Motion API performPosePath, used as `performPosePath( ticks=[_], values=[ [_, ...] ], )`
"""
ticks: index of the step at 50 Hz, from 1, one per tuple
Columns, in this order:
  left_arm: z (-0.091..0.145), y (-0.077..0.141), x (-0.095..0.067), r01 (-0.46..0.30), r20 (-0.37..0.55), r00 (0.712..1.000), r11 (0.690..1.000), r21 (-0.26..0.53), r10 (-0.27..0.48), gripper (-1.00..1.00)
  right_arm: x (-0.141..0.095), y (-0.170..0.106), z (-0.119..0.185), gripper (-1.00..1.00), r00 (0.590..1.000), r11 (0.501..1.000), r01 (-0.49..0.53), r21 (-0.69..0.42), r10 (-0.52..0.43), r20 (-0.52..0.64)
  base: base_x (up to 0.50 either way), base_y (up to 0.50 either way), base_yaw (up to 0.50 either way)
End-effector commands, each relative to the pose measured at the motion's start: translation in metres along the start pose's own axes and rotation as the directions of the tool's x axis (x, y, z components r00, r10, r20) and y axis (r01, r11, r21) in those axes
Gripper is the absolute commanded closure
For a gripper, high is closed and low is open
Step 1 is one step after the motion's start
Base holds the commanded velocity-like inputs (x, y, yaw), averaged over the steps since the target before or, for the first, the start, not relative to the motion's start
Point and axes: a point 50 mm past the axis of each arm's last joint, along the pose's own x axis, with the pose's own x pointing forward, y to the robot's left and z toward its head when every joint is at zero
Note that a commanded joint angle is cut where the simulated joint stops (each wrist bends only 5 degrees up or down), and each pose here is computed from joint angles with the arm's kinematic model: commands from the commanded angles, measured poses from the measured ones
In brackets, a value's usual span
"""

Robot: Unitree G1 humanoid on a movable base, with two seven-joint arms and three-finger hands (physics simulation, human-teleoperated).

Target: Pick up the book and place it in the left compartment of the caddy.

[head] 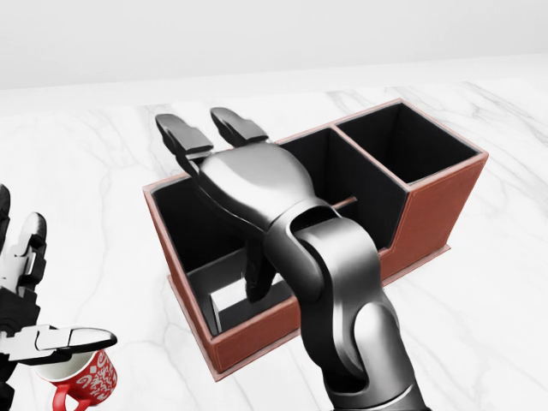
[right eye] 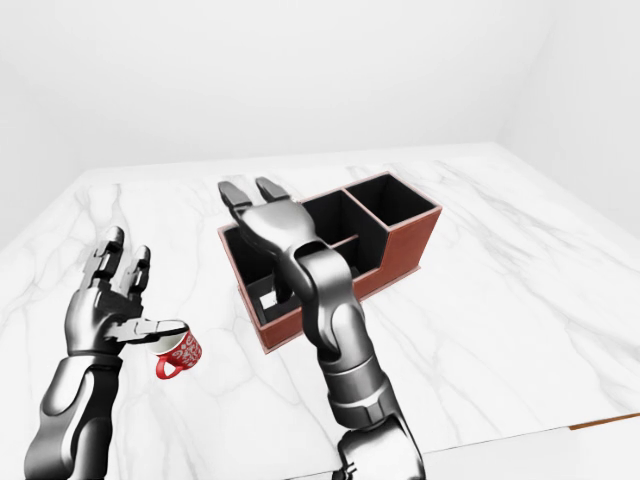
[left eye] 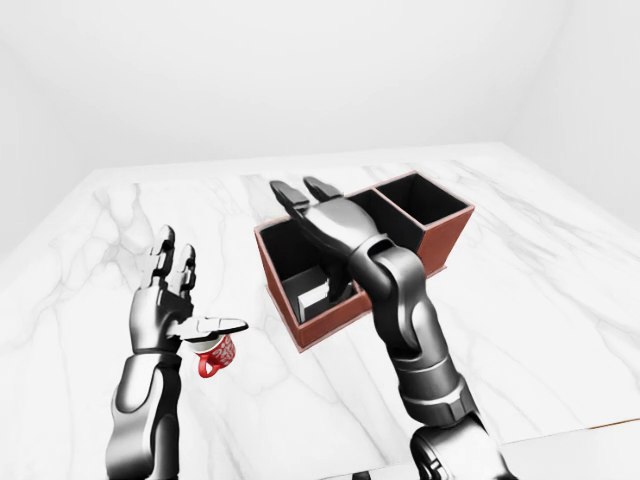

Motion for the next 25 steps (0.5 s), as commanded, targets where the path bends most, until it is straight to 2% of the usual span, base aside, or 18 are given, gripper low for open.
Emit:
performPosePath(
  ticks=[1,4,5,10,14,17,21,25],
  values=[
    [0.019,-0.016,-0.001,0.042,0.082,0.996,0.998,0.036,-0.045,-1.00,-0.088,-0.096,0.020,-1.00,0.840,0.841,0.540,-0.028,-0.537,0.082,0.00,0.00,0.00],
    [0.030,-0.022,-0.004,0.056,0.128,0.990,0.997,0.051,-0.062,-1.00,-0.109,-0.116,0.024,-1.00,0.764,0.762,0.644,-0.068,-0.636,0.111,0.00,0.00,0.00],
    [0.034,-0.023,-0.005,0.060,0.142,0.988,0.997,0.055,-0.067,-1.00,-0.111,-0.117,0.025,-1.00,0.758,0.755,0.651,-0.077,-0.641,0.120,0.00,0.00,0.00],
    [0.048,-0.033,-0.009,0.080,0.199,0.975,0.993,0.087,-0.096,-1.00,-0.138,-0.129,0.026,-1.00,0.671,0.659,0.741,-0.125,-0.726,0.150,0.00,0.00,0.00],
    [0.063,-0.039,-0.011,0.091,0.262,0.958,0.990,0.108,-0.117,-1.00,-0.155,-0.133,0.027,-1.00,0.620,0.603,0.784,-0.147,-0.766,0.170,0.00,0.00,0.00],
    [0.071,-0.042,-0.012,0.089,0.300,0.946,0.989,0.116,-0.120,-1.00,-0.165,-0.130,0.028,-1.00,0.602,0.581,0.799,-0.158,-0.777,0.185,0.00,0.00,0.00],
    [0.090,-0.045,-0.016,0.085,0.382,0.915,0.989,0.123,-0.126,-1.00,-0.183,-0.124,0.028,-1.00,0.571,0.548,0.821,-0.162,-0.795,0.206,0.00,0.00,0.00],
    [0.102,-0.049,-0.019,0.089,0.436,0.890,0.989,0.121,-0.134,-1.00,-0.188,-0.118,0.015,-1.00,0.578,0.575,0.815,-0.070,-0.800,0.162,0.00,0.00,0.00]
  ],
)
